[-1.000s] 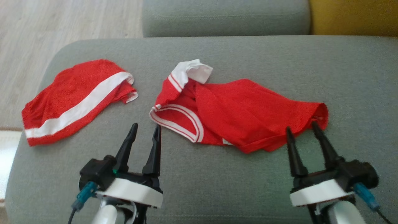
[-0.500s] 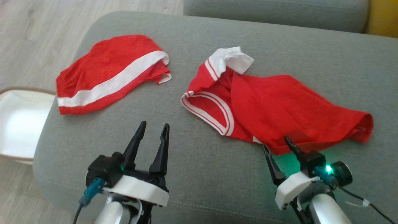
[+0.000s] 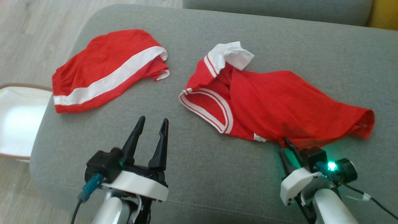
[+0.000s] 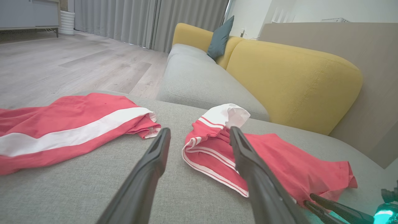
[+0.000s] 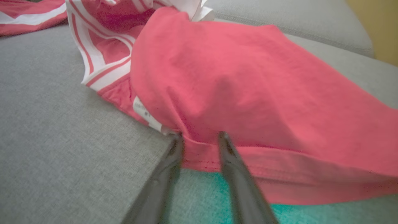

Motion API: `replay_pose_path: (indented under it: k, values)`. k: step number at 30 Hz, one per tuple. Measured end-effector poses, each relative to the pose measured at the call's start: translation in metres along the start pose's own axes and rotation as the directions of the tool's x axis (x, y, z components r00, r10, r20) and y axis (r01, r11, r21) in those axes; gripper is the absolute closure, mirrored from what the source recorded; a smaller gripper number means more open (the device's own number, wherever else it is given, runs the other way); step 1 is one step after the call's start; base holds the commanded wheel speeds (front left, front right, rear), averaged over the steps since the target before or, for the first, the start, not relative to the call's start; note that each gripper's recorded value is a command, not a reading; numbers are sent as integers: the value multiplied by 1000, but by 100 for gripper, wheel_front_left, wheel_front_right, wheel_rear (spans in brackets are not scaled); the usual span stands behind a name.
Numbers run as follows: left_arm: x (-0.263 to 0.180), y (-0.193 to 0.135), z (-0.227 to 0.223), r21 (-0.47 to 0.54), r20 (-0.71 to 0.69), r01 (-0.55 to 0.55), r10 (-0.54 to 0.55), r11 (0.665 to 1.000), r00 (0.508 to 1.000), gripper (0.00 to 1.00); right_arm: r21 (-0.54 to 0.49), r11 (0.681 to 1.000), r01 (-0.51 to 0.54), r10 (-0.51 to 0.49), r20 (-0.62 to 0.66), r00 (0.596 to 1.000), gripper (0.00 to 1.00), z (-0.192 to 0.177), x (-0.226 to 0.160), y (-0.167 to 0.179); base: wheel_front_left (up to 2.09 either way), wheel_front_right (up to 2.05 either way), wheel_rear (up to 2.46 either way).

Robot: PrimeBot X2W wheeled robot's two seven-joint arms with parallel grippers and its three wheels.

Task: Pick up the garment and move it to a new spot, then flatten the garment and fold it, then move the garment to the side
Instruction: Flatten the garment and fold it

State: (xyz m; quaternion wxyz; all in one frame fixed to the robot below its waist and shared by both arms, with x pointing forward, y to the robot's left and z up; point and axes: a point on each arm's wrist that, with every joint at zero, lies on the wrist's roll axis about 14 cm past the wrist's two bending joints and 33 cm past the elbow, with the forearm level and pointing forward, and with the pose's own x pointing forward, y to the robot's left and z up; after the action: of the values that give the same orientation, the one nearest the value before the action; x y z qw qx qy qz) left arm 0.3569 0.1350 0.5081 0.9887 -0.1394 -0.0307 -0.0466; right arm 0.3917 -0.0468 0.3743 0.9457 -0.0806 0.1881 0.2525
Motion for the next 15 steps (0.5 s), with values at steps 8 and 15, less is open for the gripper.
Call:
replay_pose_path:
  k: [8, 15]
  values:
    - [6, -16, 0, -7, 4, 51, -51, 999, 999, 0, 14, 995, 97, -97, 98, 990, 100, 26, -16, -29, 0, 0, 0]
    - [8, -35, 5, -22, 22, 106, -106, 994, 994, 0, 30, 977, 211, -212, 239, 948, 100, 71, -46, -60, 0, 0, 0]
